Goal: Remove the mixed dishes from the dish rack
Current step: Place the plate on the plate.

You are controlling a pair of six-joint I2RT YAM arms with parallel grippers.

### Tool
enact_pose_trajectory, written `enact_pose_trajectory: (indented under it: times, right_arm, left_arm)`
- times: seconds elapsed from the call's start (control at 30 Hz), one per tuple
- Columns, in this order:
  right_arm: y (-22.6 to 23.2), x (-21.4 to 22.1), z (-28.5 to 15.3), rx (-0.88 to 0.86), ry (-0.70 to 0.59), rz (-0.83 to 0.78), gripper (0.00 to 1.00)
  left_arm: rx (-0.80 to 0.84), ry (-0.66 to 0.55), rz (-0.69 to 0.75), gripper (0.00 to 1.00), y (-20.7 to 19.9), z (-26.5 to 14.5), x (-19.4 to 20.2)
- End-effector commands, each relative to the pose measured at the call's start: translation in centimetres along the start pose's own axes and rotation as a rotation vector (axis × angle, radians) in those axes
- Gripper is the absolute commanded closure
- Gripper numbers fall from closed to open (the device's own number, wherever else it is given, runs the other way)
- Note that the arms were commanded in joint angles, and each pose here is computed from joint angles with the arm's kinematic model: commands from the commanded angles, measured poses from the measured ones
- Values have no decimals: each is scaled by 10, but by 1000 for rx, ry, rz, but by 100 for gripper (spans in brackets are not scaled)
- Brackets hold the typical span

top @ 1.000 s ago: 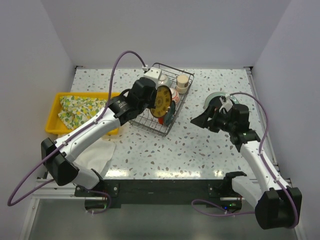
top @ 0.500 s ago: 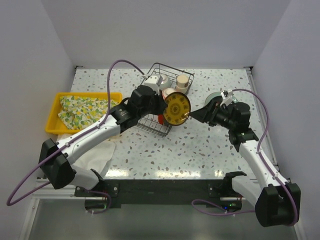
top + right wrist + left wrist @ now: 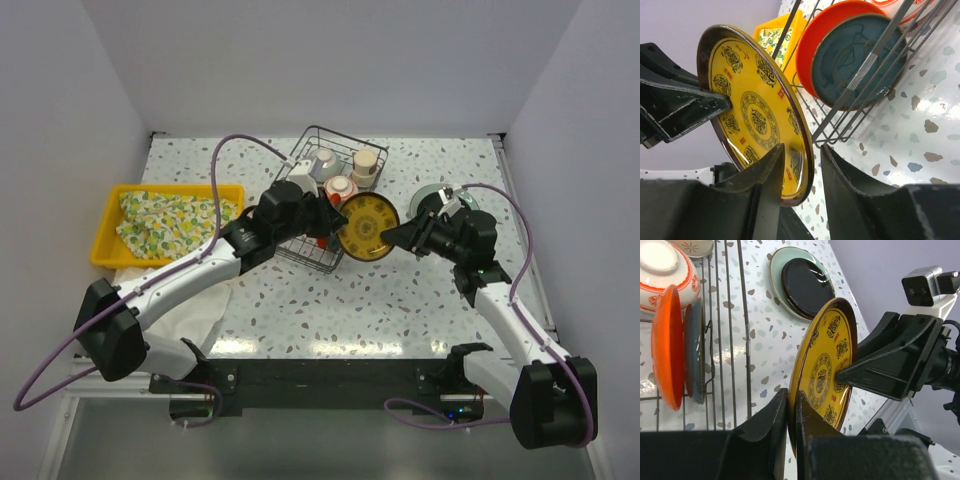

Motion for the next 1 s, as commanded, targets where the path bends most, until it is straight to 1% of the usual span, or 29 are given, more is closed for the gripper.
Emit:
enact_pose_trajectory:
  times: [0.0, 0.03, 0.1, 0.13, 0.17, 0.2, 0.27, 0.3, 0.37, 0.4, 0.43, 0.47, 0.53, 0.57, 0.6, 0.67, 0.73, 0.77, 0.8, 0.9, 0.97]
  right_arm:
    - [8, 0, 0, -59, 8, -40, 74]
    - [7, 1, 0, -51, 13, -38, 86]
    - [5, 0, -1, -34, 7, -45, 97]
    - [4, 0, -1, -28, 3, -46, 100]
    - [4, -1, -1, -22, -3, -52, 100]
    - [3, -1, -1, -3, -11, -46, 100]
    - [4, -4, 0, 6, -25, -51, 100]
    - [4, -6, 0, 24, -36, -51, 100]
    - [8, -11, 1, 34, -53, -75, 100]
    - [8, -13, 1, 47, -56, -73, 100]
    - [11, -18, 2, 48, -73, -82, 100]
    - [11, -21, 2, 56, -79, -86, 100]
    - [14, -30, 3, 70, -98, -84, 100]
    - [15, -33, 3, 73, -104, -89, 100]
    - [16, -37, 5, 82, -110, -86, 100]
    - [13, -47, 3, 119, -147, -79, 100]
    - [4, -60, 1, 159, -195, -49, 100]
    - [1, -63, 1, 170, -206, -21, 100]
    - [-9, -76, -7, 198, -264, 12, 100]
    - [-25, -93, -14, 226, -348, 105, 100]
    - [-37, -102, -15, 276, -400, 145, 100]
  left_arm:
    - [99, -113, -52, 100, -14, -6, -19]
    - [101, -111, -55, 100, -13, -6, -17]
    - [95, -115, -56, 100, -11, -5, -16]
    - [89, -113, -54, 97, -11, -5, -14]
    - [67, -122, -38, 94, -8, -5, -15]
    - [48, -121, -29, 85, -5, -7, -14]
    - [-20, -124, 5, 76, 3, -8, -11]
    - [-39, -135, 18, 69, 5, -13, -12]
    - [-115, -143, 62, 62, 15, -17, -9]
    - [-143, -137, 78, 56, 18, -24, -8]
    - [-173, -131, 109, 52, 23, -27, -5]
    - [-224, -129, 126, 51, 29, -31, -5]
    - [-270, -139, 176, 42, 34, -41, -6]
    - [-315, -136, 193, 41, 39, -47, -5]
    - [-331, -147, 209, 36, 40, -55, -7]
    - [-392, -137, 259, 30, 46, -66, -7]
    - [-426, -147, 289, 22, 50, -81, -7]
    - [-457, -136, 298, 21, 54, -86, -4]
    - [-465, -140, 302, 18, 55, -94, -2]
    - [-492, -112, 305, 11, 60, -107, 6]
    - [-502, -99, 297, 10, 62, -115, 12]
Point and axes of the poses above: each gripper's point midway between its finger pads, its own z axis out along the fingers, its own y axis along the line the jaws close on, x = y × z, the point moved 9 cm from there along -z, back along the fingers, and after that the axes turned 14 degrees about z, right-handed, at the moved point
